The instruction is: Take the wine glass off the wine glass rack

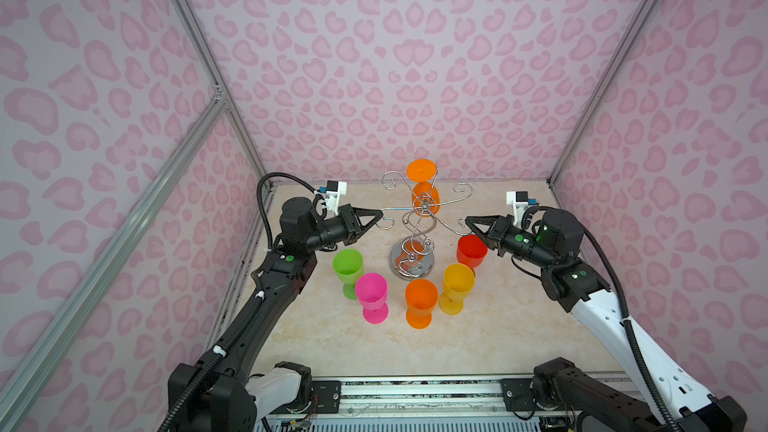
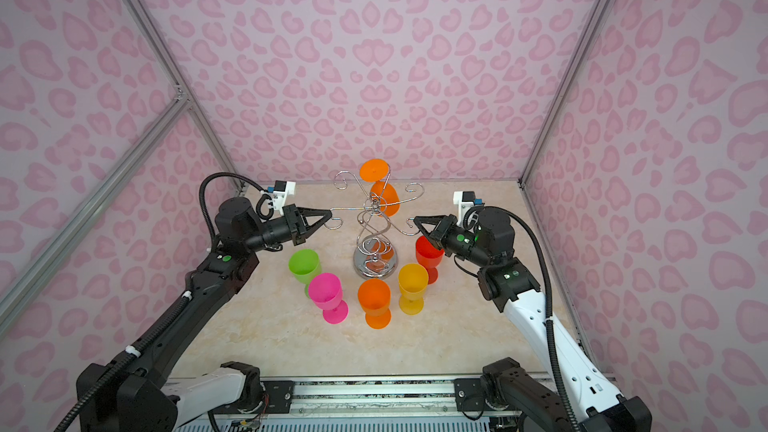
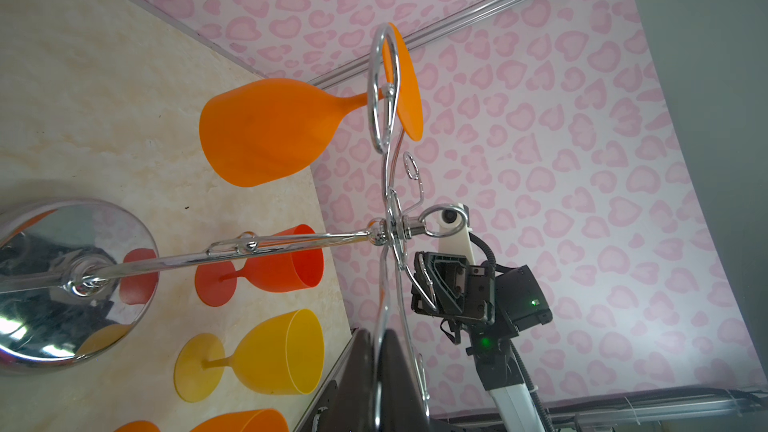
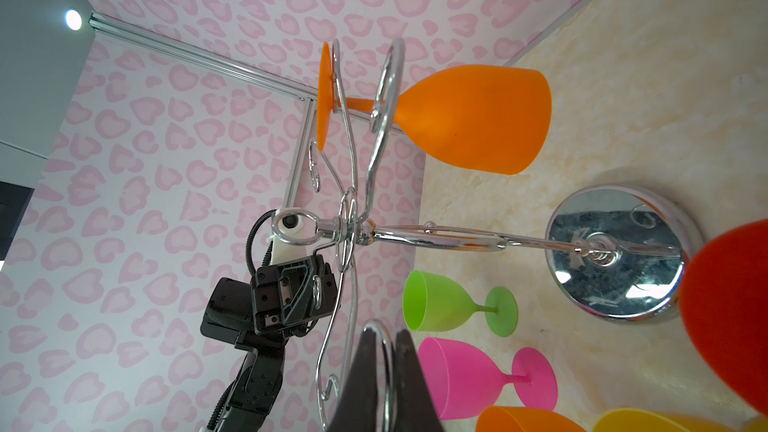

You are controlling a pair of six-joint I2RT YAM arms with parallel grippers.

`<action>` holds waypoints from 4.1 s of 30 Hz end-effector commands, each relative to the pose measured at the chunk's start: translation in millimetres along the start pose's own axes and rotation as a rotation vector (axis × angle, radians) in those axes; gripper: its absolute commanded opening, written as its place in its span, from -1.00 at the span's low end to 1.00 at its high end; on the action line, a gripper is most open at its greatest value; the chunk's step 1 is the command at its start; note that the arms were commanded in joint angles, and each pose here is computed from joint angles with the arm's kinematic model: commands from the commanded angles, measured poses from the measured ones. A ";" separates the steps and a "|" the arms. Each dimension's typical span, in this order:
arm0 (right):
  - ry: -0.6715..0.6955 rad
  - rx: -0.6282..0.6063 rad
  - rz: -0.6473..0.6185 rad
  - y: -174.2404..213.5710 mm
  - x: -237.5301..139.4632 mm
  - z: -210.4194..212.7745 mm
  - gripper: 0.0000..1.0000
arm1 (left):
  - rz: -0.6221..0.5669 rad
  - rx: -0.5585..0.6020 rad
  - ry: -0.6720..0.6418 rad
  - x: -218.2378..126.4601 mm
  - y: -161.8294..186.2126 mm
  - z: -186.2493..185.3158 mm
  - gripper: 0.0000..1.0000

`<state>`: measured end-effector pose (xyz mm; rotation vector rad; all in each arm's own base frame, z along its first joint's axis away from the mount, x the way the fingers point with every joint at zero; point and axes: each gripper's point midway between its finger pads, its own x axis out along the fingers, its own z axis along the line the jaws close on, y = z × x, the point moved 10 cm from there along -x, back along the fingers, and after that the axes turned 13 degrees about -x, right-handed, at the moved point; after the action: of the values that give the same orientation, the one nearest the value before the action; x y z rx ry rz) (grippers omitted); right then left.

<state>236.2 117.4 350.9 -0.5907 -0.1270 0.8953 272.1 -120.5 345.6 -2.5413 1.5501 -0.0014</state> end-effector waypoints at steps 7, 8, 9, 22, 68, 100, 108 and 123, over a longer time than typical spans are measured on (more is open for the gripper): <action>-0.095 -0.139 -0.069 -11.8 0.6 13.2 -0.64 | -0.023 -0.006 -0.025 4.1 -8.8 -0.2 -0.80; -0.090 -0.138 -0.072 -12.7 0.8 11.4 -0.61 | -0.023 -0.004 -0.023 4.3 -9.3 -1.3 -0.79; -0.089 -0.139 -0.074 -13.5 1.1 10.3 -0.60 | -0.023 -0.001 -0.021 4.4 -9.8 -2.6 -0.78; -0.078 -0.137 -0.094 -19.2 -1.1 5.1 -0.42 | -0.035 0.034 0.002 -0.1 -9.3 -16.9 -0.16; 0.092 -0.110 -0.180 -21.2 -47.7 -34.4 -0.32 | 0.176 0.269 0.018 127.9 -178.0 -6.7 0.07; 0.096 -0.089 -0.173 -17.6 -46.2 -42.4 -0.32 | 0.420 0.267 0.159 147.6 -157.0 -6.4 -0.37; 0.097 -0.084 -0.175 -16.5 -46.8 -44.5 -0.32 | 0.447 0.269 0.177 149.1 -155.5 -6.9 -0.41; 0.090 -0.066 -0.180 -15.0 -48.0 -49.5 -0.32 | 0.486 0.285 0.201 150.5 -151.3 -8.5 -0.50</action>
<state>233.6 51.3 321.0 -0.6644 -0.0886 0.6860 473.6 -185.6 359.5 -1.9928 2.0341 -0.3316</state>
